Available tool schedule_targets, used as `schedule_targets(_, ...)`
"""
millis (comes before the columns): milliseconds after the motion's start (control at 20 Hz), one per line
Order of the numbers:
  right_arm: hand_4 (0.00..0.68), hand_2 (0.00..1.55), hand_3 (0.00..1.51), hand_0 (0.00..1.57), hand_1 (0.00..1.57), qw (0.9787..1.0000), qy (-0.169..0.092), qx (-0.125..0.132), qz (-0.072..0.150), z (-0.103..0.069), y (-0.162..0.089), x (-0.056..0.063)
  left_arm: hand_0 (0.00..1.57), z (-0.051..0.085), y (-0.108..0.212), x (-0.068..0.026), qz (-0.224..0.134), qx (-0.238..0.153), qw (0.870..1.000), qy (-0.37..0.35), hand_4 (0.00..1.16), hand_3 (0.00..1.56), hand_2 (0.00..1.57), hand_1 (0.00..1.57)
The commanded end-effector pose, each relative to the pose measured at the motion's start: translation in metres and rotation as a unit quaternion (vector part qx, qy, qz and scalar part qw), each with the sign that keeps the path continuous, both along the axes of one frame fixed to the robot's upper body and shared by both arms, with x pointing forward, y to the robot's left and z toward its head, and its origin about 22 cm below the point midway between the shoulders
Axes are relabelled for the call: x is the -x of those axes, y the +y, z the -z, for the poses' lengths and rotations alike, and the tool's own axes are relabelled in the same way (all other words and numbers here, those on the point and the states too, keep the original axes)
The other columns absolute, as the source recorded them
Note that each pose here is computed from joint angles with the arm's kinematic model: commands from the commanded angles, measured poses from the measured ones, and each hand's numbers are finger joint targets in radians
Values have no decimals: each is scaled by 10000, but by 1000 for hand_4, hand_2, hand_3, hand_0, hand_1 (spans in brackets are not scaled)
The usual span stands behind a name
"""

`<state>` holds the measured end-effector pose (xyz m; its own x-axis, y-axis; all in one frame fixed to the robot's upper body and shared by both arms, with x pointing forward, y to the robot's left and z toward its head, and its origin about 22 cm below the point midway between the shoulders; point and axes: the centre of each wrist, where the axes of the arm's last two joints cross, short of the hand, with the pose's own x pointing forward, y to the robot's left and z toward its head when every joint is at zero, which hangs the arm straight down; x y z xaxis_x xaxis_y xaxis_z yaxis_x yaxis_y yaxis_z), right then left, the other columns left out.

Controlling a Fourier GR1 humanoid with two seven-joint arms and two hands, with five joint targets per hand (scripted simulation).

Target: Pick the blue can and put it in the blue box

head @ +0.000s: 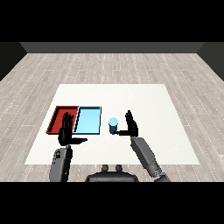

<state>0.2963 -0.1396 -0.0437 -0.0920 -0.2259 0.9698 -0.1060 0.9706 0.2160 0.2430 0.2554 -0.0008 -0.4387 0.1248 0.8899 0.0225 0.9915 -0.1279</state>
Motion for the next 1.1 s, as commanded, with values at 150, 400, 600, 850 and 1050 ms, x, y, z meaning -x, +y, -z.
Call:
schedule_targets(150, 0, 0, 0, 0, 0, 9999, 88, -35, -40, 98, 40, 36, 0, -45, 7, -118, -48, -42, 9999, -82, 0, 0, 0, 0)
schedule_targets(400, 0, 0, 0, 0, 0, 9998, 180, -2, -61, 249, 232, -11, 0, -118, 106, -54, -55, -83, 9998, -158, 0, 0, 0, 0)
schedule_targets(600, 0, 0, 0, 0, 0, 9997, 200, -105, -132, 113, 308, -143, 0, -5, -80, 200, -45, 56, 10000, -17, 0, 0, 0, 0)
schedule_targets(850, 0, 0, 0, 0, 0, 9996, 201, -59, -184, 171, 415, -212, 0, -177, 205, -177, -36, -36, 9998, -181, 0, 0, 0, 0)
schedule_targets(1050, 0, 0, 0, 0, 0, 9994, 161, -18, -300, 247, 325, -205, 0, 16, 18, 19, 13, -71, 10000, -10, 0, 0, 0, 0)
